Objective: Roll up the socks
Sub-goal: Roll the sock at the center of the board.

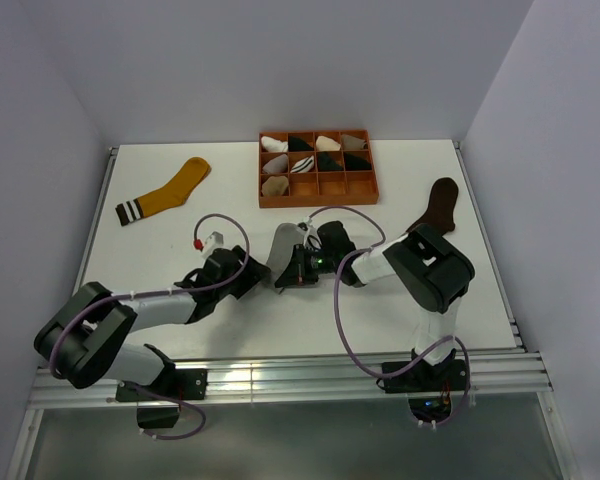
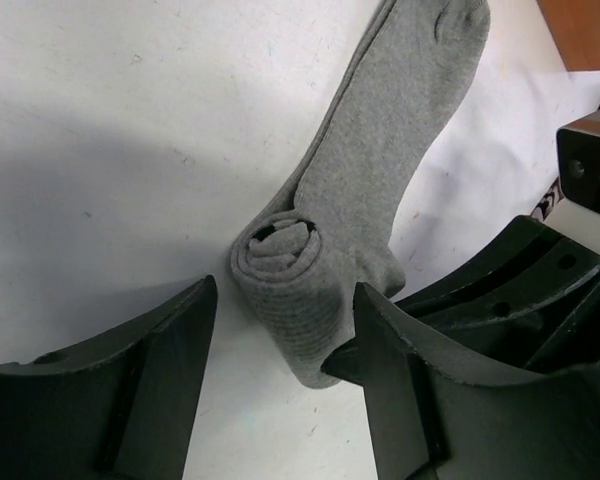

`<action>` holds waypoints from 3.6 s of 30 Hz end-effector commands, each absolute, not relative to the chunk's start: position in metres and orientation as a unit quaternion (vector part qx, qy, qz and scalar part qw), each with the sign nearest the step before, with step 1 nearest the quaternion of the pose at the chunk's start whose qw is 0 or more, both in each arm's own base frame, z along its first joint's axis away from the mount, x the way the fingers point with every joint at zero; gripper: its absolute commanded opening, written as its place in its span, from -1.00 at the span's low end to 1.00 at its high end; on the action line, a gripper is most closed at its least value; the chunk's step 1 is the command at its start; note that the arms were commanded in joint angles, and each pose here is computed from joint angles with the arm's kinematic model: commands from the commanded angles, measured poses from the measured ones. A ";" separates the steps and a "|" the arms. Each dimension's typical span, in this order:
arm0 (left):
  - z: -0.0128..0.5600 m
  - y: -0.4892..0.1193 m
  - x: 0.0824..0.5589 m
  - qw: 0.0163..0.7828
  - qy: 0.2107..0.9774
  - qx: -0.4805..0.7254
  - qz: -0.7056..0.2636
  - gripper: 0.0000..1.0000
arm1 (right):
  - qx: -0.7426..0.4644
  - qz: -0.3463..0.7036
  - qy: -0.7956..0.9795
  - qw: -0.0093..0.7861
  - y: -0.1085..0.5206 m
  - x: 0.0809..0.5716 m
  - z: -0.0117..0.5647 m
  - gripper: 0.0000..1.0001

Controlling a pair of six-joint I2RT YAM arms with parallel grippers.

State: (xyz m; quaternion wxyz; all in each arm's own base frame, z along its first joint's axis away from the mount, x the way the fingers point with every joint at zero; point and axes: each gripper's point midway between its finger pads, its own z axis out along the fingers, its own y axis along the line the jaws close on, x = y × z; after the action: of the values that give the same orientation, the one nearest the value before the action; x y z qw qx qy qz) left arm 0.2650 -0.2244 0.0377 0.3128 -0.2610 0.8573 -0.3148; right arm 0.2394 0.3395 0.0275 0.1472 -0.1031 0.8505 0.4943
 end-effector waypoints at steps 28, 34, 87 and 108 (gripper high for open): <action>-0.015 -0.220 0.258 0.249 0.904 -0.263 -0.227 -0.99 | -0.165 0.294 0.867 0.367 0.296 0.254 0.055 -0.13; -0.014 -0.221 0.259 0.241 0.913 -0.250 -0.215 -0.99 | -0.219 0.213 0.841 0.446 0.306 0.246 0.075 -0.11; 0.031 -0.223 0.274 0.279 0.889 -0.258 -0.256 0.08 | -0.274 0.196 0.895 0.293 0.321 0.228 -0.006 -1.00; 0.043 -0.226 0.275 0.285 0.862 -0.276 -0.314 0.26 | -0.119 0.453 0.879 0.086 0.320 0.233 -0.009 -1.00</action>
State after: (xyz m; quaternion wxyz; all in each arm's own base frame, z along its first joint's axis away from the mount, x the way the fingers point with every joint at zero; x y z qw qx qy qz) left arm 0.2678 -0.2167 0.0376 0.2847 -0.2779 0.8695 -0.2928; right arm 0.2644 0.3338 0.0256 0.1874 -0.1459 0.8498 0.4706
